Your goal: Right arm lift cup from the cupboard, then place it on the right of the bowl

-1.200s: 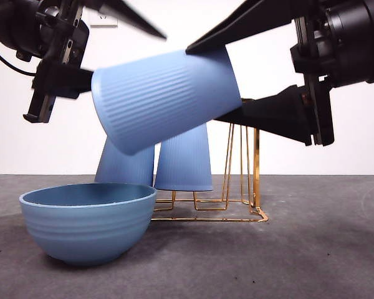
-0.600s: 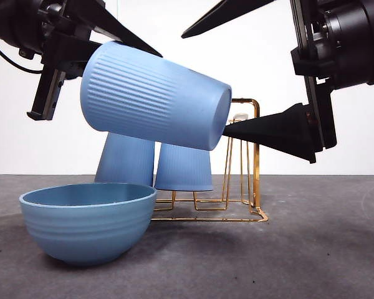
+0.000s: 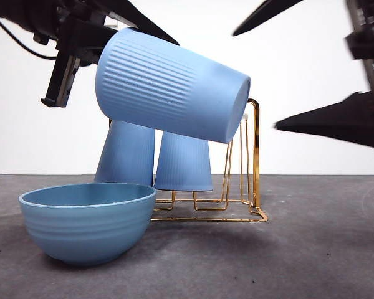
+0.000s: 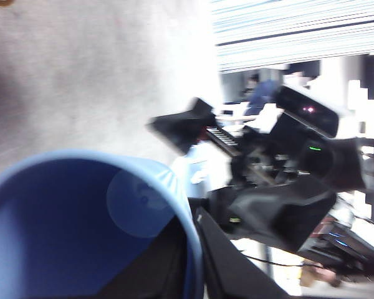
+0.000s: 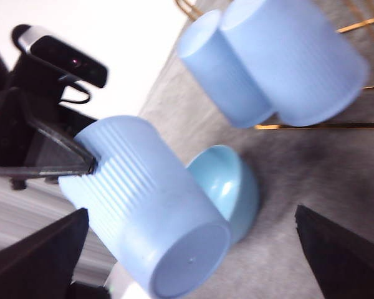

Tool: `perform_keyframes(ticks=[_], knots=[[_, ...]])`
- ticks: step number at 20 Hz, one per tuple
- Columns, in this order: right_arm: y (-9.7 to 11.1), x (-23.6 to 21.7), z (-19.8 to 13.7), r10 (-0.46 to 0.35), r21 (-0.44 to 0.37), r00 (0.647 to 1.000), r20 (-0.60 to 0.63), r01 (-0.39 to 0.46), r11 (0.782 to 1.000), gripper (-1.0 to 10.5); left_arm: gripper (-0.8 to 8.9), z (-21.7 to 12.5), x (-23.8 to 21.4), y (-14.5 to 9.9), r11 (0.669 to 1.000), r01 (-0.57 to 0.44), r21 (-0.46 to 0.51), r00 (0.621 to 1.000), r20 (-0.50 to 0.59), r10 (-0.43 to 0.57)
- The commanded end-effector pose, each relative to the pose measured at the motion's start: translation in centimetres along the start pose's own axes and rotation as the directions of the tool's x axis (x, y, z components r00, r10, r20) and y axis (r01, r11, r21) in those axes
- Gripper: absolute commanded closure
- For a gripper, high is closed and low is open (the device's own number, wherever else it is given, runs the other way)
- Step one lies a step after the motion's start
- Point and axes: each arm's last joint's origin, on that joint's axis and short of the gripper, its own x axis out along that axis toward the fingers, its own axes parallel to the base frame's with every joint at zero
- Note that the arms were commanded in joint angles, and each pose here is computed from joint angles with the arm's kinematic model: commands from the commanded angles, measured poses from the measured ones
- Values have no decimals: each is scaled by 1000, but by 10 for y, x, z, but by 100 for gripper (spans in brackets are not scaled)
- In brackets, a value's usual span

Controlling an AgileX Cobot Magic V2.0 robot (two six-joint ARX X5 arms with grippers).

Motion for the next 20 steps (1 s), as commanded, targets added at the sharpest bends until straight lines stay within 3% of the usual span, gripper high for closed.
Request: perform_keyframes(ticks=[1,6,11,14,20], knots=[[7,-11,-1,-9,-25,1000,24,9,1000,401,802,-2,6,-4,995,-62,73,998,-21,64],[13,-31,-7,-53,-26,997,61,54,998,401,802,-7,12,-13,981,-152,120,988,-18,155],[22,-54,-11,-147,-47,985,93,152,987,402,802,-7,22,-22,958,-231,170,970,-35,240],[34,-72,-10,-216,-95,970,110,227,969,402,802,-3,34,-29,934,-287,212,950,-59,305],[61,-109,-4,-357,-192,925,134,377,906,402,802,8,69,-46,859,-388,333,895,-88,438]])
